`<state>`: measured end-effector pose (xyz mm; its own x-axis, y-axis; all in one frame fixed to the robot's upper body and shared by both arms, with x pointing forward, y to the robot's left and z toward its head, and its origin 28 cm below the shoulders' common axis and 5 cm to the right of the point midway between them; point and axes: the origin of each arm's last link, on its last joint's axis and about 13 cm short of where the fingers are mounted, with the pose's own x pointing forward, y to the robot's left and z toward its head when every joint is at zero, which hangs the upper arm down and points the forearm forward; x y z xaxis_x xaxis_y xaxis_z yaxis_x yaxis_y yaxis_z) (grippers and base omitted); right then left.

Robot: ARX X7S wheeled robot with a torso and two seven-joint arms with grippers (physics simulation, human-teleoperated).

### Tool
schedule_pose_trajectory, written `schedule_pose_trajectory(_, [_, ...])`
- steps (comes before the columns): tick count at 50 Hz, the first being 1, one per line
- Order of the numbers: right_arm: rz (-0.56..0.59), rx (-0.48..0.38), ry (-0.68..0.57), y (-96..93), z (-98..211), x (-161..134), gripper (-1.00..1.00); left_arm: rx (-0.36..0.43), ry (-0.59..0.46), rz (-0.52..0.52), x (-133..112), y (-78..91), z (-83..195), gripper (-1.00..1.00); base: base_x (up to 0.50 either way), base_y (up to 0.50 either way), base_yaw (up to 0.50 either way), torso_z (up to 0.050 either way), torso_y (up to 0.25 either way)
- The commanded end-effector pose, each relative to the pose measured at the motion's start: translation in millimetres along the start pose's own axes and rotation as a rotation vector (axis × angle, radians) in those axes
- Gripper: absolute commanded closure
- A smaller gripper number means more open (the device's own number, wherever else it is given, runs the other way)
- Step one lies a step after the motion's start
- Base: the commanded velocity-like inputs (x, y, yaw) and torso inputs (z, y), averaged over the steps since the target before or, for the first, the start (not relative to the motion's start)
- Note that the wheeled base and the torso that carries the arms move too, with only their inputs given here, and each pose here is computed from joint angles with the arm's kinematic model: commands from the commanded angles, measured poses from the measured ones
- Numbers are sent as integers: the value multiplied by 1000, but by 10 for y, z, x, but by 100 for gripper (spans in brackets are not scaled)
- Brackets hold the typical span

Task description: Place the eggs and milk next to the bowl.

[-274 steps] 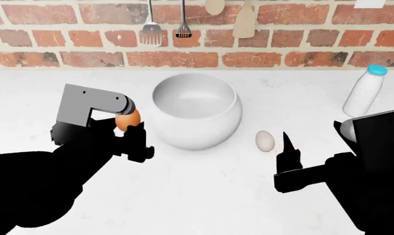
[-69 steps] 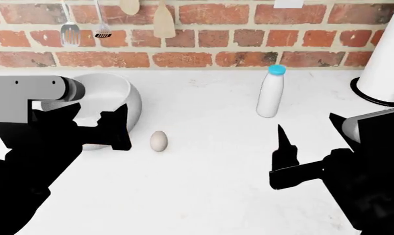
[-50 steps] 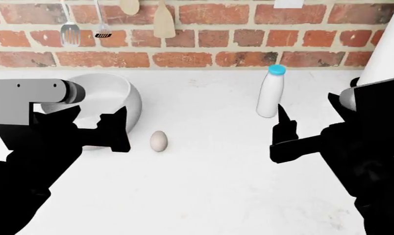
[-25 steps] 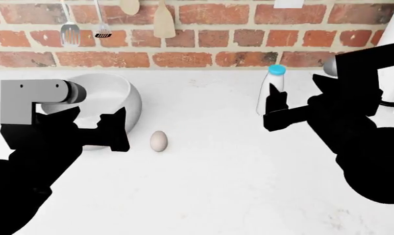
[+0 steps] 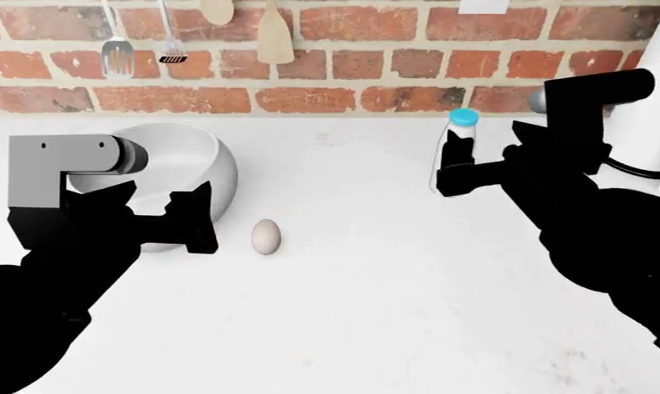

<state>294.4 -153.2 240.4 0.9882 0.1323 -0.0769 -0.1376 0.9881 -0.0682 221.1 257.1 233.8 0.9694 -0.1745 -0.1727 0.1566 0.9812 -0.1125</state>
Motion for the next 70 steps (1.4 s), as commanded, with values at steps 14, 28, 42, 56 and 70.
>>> schedule_pose_trajectory(14, [6, 56, 20, -62, -106, 289, -100, -5, 2, 5, 14, 17, -3, -100, 0, 0, 0, 0, 0])
schedule_pose_trajectory(28, [-22, 52, 60, -102, -206, 436, -100, -8, 5, 5, 35, 26, -16, -100, 0, 0, 0, 0, 0])
schedule_pose_trajectory(42, [-27, 59, 96, -133, -298, 582, -100, -12, 9, 1, 33, 37, -26, -100, 0, 0, 0, 0, 0])
schedule_pose_trajectory(56, [-27, 65, 114, -138, -345, 650, -100, -10, 12, -1, 31, 39, -36, -100, 0, 0, 0, 0, 0])
schedule_pose_trajectory(70, [-35, 75, 144, -182, -433, 744, -100, -10, 12, 1, 32, 38, -30, -100, 0, 0, 0, 0, 0])
